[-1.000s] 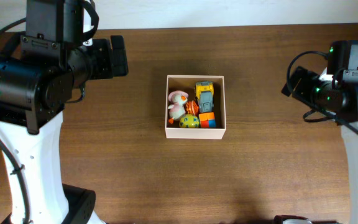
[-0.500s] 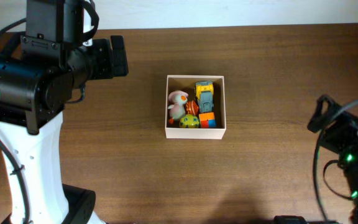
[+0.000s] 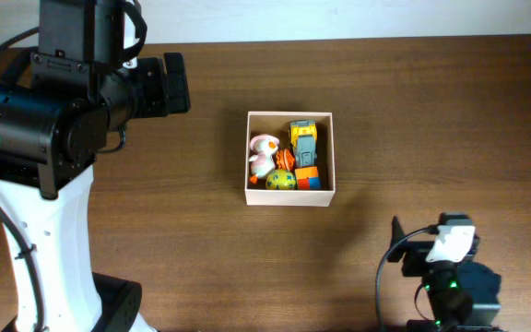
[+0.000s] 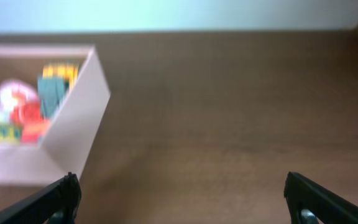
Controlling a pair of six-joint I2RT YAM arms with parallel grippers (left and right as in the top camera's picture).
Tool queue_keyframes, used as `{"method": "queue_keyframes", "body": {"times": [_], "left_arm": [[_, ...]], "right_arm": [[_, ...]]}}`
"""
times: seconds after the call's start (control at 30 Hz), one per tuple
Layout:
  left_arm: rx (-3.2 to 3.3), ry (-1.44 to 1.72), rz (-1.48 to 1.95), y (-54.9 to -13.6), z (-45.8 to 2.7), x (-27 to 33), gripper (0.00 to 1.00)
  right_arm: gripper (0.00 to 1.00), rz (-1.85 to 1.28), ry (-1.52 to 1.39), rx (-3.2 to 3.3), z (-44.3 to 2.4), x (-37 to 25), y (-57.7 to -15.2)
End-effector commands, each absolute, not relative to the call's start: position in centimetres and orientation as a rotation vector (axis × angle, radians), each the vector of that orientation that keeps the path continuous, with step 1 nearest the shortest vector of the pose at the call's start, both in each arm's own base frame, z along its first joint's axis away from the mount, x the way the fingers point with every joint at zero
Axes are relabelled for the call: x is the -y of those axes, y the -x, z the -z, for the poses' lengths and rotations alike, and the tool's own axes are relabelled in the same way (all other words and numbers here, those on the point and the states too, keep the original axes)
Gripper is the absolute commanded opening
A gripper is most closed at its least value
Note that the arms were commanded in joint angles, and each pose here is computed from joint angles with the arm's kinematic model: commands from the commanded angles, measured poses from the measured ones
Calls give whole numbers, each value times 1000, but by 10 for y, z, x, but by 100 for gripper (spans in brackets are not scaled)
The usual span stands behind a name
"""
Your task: Pack container
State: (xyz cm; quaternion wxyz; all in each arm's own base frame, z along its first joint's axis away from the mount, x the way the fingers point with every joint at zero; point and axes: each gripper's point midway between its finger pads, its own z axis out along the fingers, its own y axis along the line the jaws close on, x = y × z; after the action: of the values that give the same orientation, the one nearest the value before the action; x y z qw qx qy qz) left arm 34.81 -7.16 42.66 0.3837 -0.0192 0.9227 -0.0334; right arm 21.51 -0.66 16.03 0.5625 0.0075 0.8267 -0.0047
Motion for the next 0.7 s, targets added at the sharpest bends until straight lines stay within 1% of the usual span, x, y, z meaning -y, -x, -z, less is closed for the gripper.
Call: {"method": "queue_keyframes", "body": {"times": [0.0,0.33,0.67], "left_arm": [[-2345,70,78,-347,-428,68,99],[-2345,70,78,-347,-428,68,99],[-2345,70,78,-347,-428,68,99]], "right_arm": [[99,-31,21,-1919,-144,-2,-214],[99,-35,17,-1976,-112,-1,-215],[99,-35,18,-1973,-113,-1,-216]]}}
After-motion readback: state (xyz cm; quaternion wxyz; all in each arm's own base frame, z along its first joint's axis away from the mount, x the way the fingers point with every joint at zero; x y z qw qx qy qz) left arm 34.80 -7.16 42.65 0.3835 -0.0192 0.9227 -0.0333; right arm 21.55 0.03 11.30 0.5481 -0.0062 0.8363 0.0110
